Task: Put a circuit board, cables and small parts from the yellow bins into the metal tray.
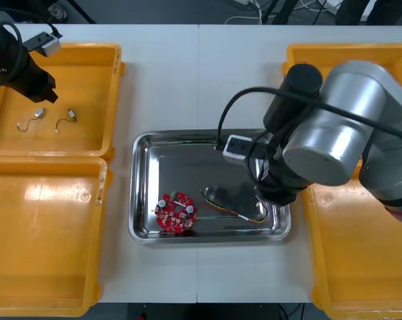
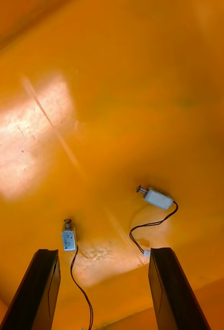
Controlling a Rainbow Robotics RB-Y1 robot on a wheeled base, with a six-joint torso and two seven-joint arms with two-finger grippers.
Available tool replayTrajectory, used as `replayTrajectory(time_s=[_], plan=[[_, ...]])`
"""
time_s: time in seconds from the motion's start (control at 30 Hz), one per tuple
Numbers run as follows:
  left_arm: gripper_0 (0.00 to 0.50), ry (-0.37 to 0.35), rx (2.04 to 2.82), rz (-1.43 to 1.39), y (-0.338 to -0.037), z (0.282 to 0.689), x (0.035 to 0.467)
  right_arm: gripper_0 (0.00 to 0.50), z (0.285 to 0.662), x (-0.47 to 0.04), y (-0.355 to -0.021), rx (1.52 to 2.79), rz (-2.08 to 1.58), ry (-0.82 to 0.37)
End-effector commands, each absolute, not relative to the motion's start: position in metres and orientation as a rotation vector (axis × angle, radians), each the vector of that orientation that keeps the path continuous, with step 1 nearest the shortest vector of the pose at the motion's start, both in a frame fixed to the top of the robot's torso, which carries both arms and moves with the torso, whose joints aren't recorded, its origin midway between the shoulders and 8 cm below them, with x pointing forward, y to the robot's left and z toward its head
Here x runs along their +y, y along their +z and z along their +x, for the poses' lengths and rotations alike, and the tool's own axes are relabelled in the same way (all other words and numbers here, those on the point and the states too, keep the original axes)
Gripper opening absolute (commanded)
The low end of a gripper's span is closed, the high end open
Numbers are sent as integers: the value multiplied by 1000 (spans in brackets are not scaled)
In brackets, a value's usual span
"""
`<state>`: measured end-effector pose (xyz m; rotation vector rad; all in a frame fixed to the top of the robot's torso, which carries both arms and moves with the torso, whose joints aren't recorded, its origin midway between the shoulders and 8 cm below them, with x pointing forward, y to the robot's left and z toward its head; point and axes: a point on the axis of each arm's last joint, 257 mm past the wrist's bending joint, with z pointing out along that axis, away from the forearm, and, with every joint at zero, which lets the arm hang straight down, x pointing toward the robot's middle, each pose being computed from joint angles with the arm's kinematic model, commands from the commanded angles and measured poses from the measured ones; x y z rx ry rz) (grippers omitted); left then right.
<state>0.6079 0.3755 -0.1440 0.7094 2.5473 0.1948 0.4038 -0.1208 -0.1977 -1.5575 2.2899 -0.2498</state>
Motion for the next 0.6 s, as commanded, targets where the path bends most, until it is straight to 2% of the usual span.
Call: replayTrajectory(time_s=[0.03,0.37,0.6], plan=[[500,283,2456,803,-110,625,379,500,428,-113,-135,2218,-1398,-191],[500,298,2436,809,-114,631,384,500,458,-184,-89,2309,-1154,-147],[500,289,2436,806,-123,632,389,500,486,-242,-60,2380,-917,-160]])
